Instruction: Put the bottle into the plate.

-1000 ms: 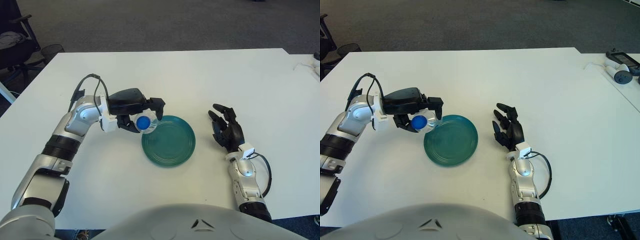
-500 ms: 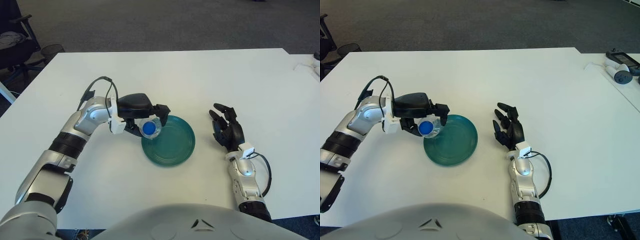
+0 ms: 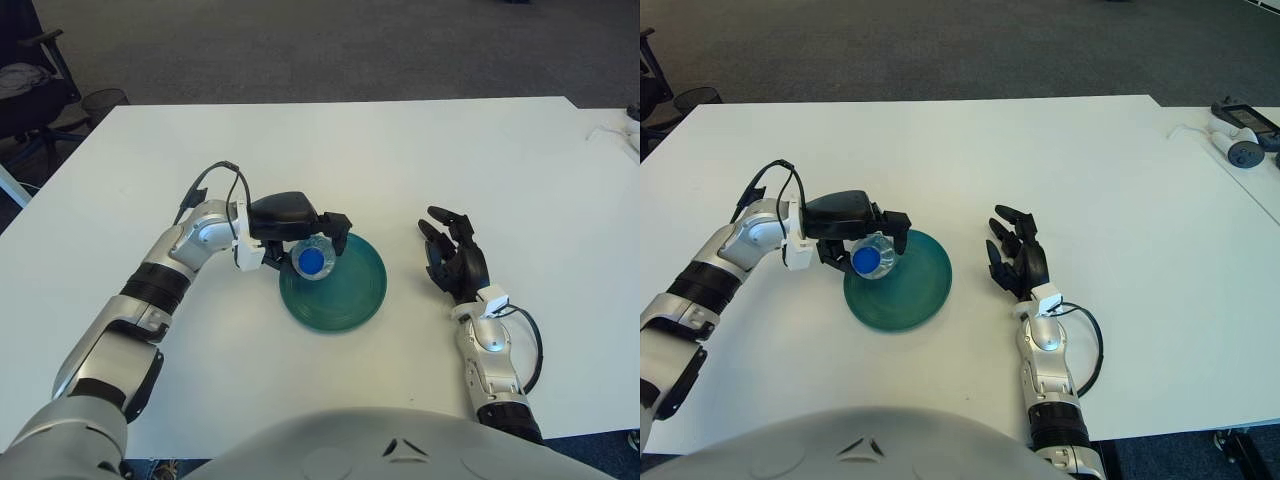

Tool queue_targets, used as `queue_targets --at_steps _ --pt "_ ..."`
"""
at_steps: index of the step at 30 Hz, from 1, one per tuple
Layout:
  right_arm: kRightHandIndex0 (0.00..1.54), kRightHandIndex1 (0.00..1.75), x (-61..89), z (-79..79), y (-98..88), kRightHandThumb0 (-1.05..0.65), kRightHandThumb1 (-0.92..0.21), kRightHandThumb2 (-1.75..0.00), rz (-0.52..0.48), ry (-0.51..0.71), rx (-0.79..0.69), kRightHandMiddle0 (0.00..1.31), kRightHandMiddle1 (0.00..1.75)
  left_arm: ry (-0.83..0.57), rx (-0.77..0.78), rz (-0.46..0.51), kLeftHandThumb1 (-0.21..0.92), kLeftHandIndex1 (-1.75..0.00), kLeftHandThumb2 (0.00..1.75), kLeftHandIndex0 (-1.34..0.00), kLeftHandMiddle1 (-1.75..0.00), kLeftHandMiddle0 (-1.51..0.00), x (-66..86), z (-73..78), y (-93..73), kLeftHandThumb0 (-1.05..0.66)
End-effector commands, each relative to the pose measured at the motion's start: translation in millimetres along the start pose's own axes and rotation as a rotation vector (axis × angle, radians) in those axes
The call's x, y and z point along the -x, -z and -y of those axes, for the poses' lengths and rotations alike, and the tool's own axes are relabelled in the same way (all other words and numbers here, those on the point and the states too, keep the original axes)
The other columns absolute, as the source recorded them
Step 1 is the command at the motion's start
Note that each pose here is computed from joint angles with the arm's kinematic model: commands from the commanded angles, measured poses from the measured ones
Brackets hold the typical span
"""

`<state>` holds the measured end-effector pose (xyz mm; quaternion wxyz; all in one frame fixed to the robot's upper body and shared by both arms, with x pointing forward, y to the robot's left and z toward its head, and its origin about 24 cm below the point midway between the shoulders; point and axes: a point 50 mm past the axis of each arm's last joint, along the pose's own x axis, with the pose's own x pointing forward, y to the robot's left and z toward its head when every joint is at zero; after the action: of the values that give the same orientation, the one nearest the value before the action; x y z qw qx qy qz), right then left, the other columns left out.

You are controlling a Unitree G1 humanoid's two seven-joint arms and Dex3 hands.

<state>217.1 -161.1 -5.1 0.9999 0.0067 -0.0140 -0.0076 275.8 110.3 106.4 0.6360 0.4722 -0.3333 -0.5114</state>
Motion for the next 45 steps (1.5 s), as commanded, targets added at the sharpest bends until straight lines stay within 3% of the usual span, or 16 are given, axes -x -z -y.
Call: queue_targets --at_steps 1,11,22,30,32,45 --pt "0.38 0.17 22.7 -0.2 39.1 -0.70 -0.92 -0.48 -0.223 0.022 -0.029 0.00 0.97 -0.064 0.002 0.004 0.32 -1.75 1.31 -0.60 -1.75 -1.12 -3.9 -5.4 0.4 -0.47" --pt "0.37 0.17 22.6 0.6 40.2 -0.69 -0.92 -0.48 -0.224 0.020 -0.033 0.00 0.96 -0.178 0.084 0.013 0.31 -1.75 1.31 -0.61 -1.75 -1.12 -8.6 -11.1 -0.9 -0.47" --pt "0.36 0.16 21.3 1.8 40.1 -0.72 -0.92 -0.49 -0.224 0.020 -0.031 0.00 0.92 -0.213 0.072 0.034 0.28 -1.75 1.36 -0.64 -1.75 -1.14 -14.7 -18.7 -7.5 -0.48" --pt "0.36 0.17 22.1 2.4 40.9 -0.72 -0.92 -0.50 -0.224 0.029 -0.027 0.00 0.94 -0.214 0.076 0.013 0.26 -1.75 1.38 -0.65 -1.75 -1.15 -19.1 -14.7 -0.2 -0.49" --pt "0.36 0.17 22.2 2.7 40.5 -0.72 -0.92 -0.50 -0.223 0.031 -0.025 0.00 0.94 -0.216 0.068 0.022 0.26 -1.75 1.38 -0.65 -1.75 -1.15 -21.1 -19.6 -1.6 -0.49" --pt "0.37 0.17 22.3 4.6 40.9 -0.70 -0.92 -0.49 -0.227 0.034 -0.026 0.00 0.96 -0.233 0.071 0.038 0.24 -1.75 1.41 -0.67 -1.75 -1.17 -19.2 -9.2 -0.6 -0.50"
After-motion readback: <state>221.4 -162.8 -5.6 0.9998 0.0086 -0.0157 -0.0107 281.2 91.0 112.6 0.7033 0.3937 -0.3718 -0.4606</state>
